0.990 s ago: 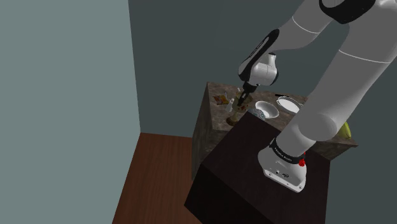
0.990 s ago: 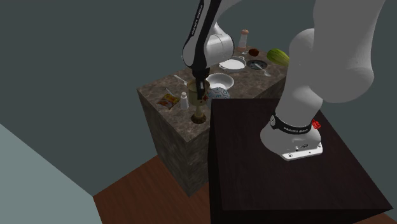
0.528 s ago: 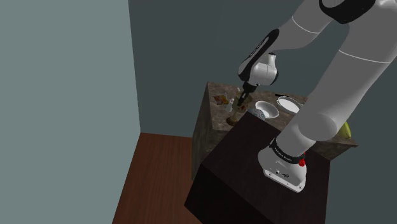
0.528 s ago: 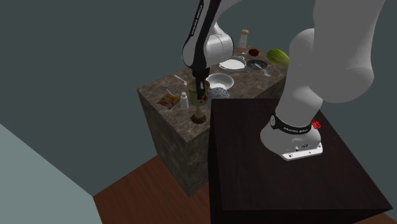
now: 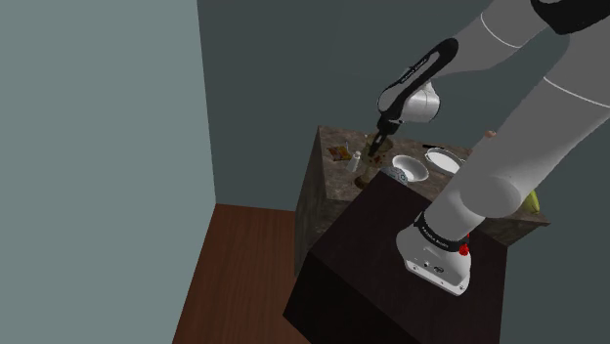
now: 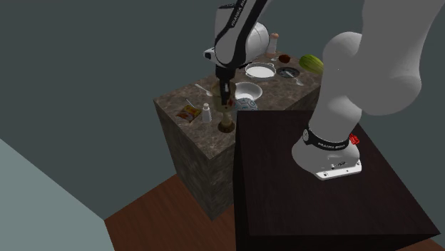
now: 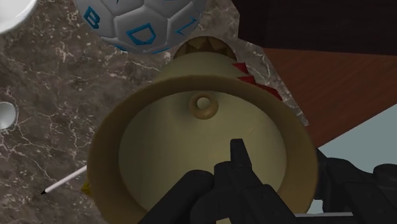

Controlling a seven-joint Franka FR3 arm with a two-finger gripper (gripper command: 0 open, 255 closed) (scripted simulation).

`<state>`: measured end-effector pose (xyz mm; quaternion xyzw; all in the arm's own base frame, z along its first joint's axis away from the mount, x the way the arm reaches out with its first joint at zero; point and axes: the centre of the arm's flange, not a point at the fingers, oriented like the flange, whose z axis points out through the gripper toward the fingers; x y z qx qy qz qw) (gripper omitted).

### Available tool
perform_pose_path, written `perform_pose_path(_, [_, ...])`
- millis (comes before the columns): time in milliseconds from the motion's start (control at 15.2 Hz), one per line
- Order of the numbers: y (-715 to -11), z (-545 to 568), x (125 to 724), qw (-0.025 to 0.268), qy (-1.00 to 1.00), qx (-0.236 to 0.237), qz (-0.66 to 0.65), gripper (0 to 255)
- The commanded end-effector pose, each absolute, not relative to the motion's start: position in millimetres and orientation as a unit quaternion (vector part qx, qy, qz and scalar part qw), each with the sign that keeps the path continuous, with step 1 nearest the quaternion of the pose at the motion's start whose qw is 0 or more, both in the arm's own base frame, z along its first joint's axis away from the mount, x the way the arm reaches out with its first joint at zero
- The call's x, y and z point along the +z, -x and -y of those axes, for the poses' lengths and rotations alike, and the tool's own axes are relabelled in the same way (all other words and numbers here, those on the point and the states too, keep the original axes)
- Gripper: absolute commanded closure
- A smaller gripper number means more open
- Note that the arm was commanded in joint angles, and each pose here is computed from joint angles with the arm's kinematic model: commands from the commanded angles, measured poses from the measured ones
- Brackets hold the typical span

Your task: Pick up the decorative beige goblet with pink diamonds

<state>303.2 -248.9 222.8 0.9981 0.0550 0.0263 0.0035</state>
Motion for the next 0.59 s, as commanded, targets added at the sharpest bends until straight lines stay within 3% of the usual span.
perform_pose_path(0, [-304.0, 248.8, 233.5, 0.005, -0.998, 0.026, -0.056, 255])
perform_pose_path(528, [-304.0, 248.8, 265.9, 0.005, -0.998, 0.026, -0.056, 255])
